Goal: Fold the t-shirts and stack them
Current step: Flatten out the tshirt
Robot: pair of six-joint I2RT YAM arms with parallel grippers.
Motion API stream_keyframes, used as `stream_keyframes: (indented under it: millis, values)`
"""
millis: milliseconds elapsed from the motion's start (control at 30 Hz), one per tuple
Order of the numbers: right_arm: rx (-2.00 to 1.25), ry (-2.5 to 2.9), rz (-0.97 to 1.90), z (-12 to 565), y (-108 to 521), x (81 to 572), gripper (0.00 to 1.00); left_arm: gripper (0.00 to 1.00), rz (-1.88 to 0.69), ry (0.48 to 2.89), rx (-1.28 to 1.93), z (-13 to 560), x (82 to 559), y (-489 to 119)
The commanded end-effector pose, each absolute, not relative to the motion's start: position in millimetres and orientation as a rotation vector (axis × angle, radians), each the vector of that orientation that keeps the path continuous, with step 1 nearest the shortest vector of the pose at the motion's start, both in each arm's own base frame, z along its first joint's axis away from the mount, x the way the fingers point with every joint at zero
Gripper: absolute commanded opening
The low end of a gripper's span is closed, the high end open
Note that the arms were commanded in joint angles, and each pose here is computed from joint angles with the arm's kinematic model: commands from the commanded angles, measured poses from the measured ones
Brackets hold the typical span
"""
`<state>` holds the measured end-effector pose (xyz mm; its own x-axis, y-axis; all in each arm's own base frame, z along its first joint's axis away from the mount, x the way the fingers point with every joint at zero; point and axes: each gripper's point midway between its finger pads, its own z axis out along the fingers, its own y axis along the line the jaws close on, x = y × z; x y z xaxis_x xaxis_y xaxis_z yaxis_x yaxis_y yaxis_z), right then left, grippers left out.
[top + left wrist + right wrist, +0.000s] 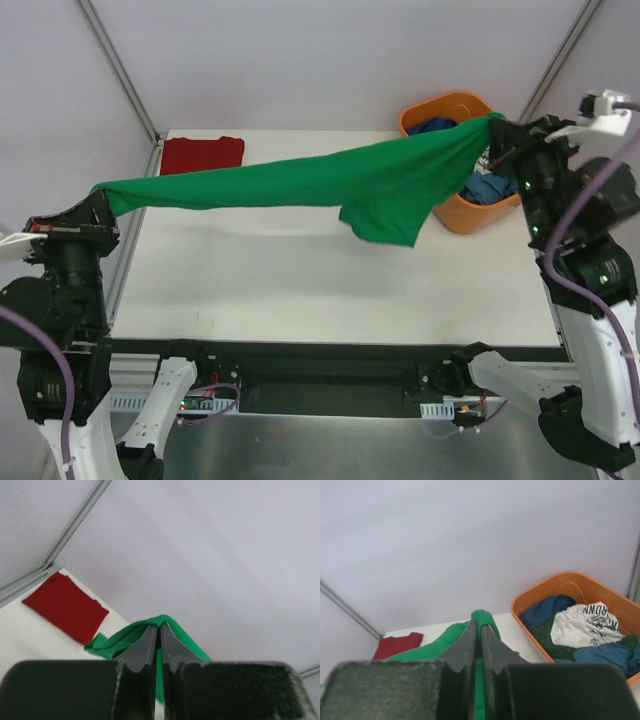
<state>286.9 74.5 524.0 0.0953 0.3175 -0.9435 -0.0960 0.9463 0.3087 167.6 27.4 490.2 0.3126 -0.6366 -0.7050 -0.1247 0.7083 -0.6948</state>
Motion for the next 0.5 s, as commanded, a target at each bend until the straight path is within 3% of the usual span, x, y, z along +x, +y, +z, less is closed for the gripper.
stream_keyframes:
  millis: [0, 233, 333, 467]
  values:
    - [0.103, 1.393, 0.350, 538, 71, 253, 0.01, 0.00, -0.411, 1.177, -0.659, 513, 153, 20]
    - [0.152, 1.540, 0.175, 486, 59, 284, 0.01, 0.00, -0.391, 1.325, -0.683, 476, 200, 14]
    - [0.165, 1.691, 0.066, 425, 62, 317, 0.02, 0.00, -0.391, 1.495, -0.737, 416, 241, 6]
    - [0.157, 1.936, -0.037, 326, 69, 363, 0.06, 0.00, -0.392, 1.841, -0.887, 276, 281, -12]
